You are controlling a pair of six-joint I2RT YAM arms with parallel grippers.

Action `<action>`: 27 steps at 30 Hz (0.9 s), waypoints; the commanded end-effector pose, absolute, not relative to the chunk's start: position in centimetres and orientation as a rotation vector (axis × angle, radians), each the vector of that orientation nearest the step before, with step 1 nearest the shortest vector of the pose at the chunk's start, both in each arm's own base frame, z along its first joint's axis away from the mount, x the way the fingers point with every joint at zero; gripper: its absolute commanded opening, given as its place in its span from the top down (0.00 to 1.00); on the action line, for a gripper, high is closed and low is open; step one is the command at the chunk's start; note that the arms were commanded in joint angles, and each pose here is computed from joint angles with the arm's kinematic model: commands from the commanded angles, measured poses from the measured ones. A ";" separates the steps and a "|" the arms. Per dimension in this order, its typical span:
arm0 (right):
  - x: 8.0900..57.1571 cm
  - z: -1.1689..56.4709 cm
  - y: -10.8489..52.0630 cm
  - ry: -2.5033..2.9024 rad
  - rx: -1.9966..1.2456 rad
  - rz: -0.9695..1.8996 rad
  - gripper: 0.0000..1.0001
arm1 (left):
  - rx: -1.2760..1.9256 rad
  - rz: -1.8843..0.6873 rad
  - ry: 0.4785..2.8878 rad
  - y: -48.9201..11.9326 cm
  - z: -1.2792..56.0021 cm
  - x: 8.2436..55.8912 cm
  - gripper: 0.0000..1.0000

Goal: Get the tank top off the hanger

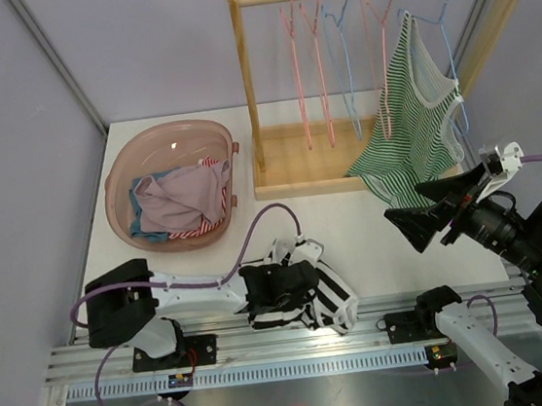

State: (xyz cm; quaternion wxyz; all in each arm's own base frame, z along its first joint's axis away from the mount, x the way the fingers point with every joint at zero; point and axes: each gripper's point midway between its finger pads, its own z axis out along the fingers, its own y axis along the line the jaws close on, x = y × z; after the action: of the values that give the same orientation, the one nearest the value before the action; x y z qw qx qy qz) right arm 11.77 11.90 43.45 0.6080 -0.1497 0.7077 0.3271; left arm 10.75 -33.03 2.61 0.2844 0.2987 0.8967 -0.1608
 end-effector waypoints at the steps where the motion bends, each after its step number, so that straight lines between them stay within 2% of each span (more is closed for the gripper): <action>1: 11.9 43.1 11.2 1.647 -0.325 0.712 0.01 | 0.667 -0.341 2.322 -30.8 6.3 12.7 1.00; 7: 12.6 41.9 10.4 1.677 -0.278 0.665 0.01 | 0.517 -0.319 2.168 -28.2 14.6 15.1 1.00; 20: 13.8 41.9 8.4 1.694 -0.200 0.533 0.01 | 0.092 -0.137 1.942 -13.8 31.6 23.2 1.00; 27: 16.1 41.6 7.7 1.729 -0.132 0.473 0.00 | -0.094 -0.155 1.918 -9.4 36.7 28.5 1.00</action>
State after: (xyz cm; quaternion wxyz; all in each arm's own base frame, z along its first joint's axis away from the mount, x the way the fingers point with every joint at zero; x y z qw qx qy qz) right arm 14.26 8.35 40.94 0.6126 -0.0757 0.7521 0.2310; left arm 26.32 -9.63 34.67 0.5668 -0.0464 0.8211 -0.0485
